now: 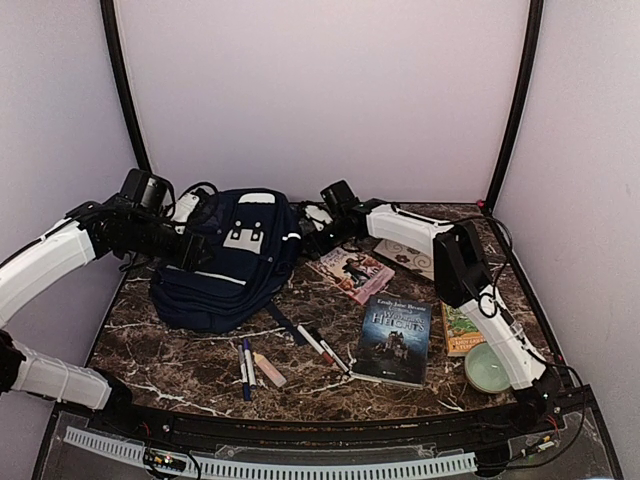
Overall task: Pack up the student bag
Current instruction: Move the student bag to the center of the board, then adjust the student bag at the corner of the board, then move the book to the center of the board, then pick up the book from the center of the board.
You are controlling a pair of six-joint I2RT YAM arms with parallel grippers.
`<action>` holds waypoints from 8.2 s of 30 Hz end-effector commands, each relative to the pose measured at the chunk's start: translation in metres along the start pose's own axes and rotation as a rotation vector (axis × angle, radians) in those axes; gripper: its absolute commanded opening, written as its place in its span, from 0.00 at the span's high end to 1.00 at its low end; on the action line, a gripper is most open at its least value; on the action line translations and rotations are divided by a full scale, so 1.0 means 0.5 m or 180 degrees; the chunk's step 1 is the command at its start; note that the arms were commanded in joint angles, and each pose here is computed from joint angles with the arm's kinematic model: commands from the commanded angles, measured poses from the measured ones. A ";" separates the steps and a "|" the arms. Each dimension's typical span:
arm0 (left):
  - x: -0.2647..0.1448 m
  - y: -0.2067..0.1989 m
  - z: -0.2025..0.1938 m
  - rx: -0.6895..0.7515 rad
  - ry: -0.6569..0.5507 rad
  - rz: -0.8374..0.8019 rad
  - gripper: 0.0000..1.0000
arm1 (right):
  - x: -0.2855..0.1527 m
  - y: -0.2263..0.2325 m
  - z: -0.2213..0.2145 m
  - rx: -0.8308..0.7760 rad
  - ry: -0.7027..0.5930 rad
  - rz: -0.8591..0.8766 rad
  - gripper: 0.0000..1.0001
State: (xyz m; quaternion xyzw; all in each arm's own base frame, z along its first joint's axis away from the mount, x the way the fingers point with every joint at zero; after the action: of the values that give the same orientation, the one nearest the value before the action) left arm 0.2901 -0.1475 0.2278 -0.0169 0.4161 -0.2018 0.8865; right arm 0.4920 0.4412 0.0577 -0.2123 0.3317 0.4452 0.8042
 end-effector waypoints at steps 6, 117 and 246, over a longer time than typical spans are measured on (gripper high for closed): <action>0.027 -0.009 -0.059 0.1192 0.0101 0.0044 0.42 | -0.192 0.006 0.083 0.0068 -0.0409 0.0227 0.17; 0.343 -0.048 0.047 0.1018 0.0253 0.0549 1.00 | -0.409 0.092 -0.137 -0.0689 -0.0008 0.0146 0.21; 0.562 -0.281 -0.105 -0.2194 0.0600 -0.0794 0.54 | -0.265 0.098 -0.176 0.1282 -0.0153 0.2654 0.33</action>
State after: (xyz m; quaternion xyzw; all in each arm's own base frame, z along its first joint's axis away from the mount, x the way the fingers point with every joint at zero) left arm 0.3744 -0.3867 0.0482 -0.3762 0.5087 -0.1861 0.7517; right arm 0.3904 0.3139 0.0755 0.0997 0.4705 0.6046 0.6349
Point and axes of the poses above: each gripper's point midway between its finger pads, its own x axis out along the fingers, its own y axis along the line the jaws close on, z = x × y, the point moved 2 cm from there along -x, back along the fingers, and after that the axes turned 11 degrees about -x, right-handed, at the moved point
